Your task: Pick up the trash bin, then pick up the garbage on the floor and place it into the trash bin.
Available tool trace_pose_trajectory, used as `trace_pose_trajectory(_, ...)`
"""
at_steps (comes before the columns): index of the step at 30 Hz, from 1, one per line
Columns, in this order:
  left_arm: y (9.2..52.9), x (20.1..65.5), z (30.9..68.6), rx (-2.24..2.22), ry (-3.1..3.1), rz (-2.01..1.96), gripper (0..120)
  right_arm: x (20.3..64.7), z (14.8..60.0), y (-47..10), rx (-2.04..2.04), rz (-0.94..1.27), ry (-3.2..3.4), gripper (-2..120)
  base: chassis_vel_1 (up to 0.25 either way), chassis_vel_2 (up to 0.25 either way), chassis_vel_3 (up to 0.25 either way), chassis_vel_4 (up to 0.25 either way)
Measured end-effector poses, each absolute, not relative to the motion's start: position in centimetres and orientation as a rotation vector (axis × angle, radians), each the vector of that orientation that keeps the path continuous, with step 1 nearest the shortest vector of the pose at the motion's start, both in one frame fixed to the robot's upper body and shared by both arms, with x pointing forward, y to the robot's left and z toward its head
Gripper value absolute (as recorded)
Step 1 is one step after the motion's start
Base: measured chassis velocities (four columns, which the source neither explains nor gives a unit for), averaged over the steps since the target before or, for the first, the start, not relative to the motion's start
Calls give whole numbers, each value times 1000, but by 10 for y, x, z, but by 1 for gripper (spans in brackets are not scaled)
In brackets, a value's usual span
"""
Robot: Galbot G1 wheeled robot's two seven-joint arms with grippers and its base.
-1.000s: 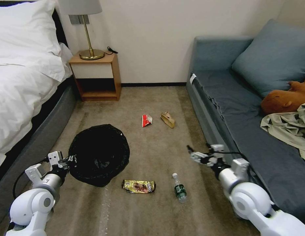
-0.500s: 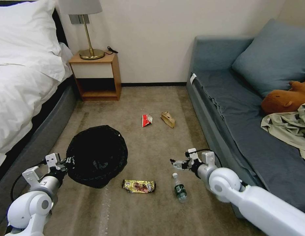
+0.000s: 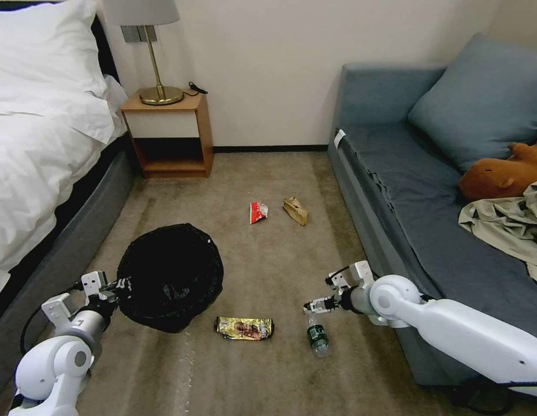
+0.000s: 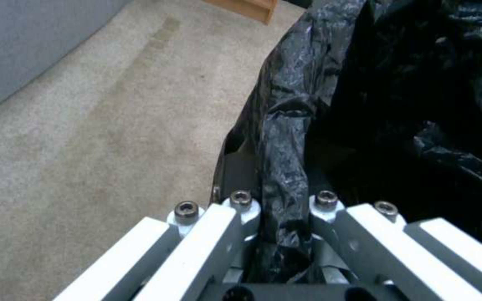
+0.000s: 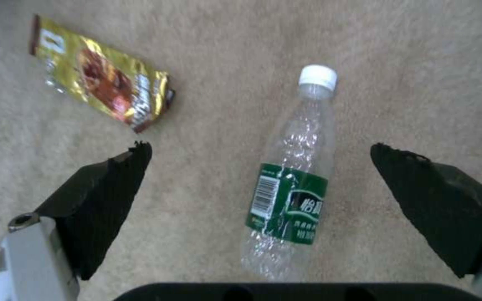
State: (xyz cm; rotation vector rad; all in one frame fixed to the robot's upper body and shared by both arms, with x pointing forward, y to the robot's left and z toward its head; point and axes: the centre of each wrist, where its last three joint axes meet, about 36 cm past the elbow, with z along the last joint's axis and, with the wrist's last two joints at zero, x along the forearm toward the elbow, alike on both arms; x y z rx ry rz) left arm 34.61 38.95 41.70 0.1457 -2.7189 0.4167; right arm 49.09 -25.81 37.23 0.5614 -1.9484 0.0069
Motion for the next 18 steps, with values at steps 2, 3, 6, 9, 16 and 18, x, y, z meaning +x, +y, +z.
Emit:
trace_pose_trajectory(2,393,347,415,147,-2716,412,4,499,361,-258,570,16,-1924,100,0,0,0,0)
trace_pose_trajectory(3,393,347,415,147,-2716,412,4,499,361,-258,570,16,-1924,100,0,0,0,0)
trace_pose_trajectory(6,396,347,412,146,-2713,410,4,510,348,-254,582,23,-1897,100,0,0,0,0)
trace_pose_trajectory(9,402,346,405,147,-2706,408,4,520,329,-254,609,59,-1865,100,0,0,0,0)
trace_pose_trajectory(16,405,346,400,147,-2702,409,4,522,310,-259,582,76,-1847,100,0,0,0,0)
trace_pose_trajectory(18,406,347,400,146,-2704,405,4,521,297,-265,561,79,-1832,100,0,0,0,0)
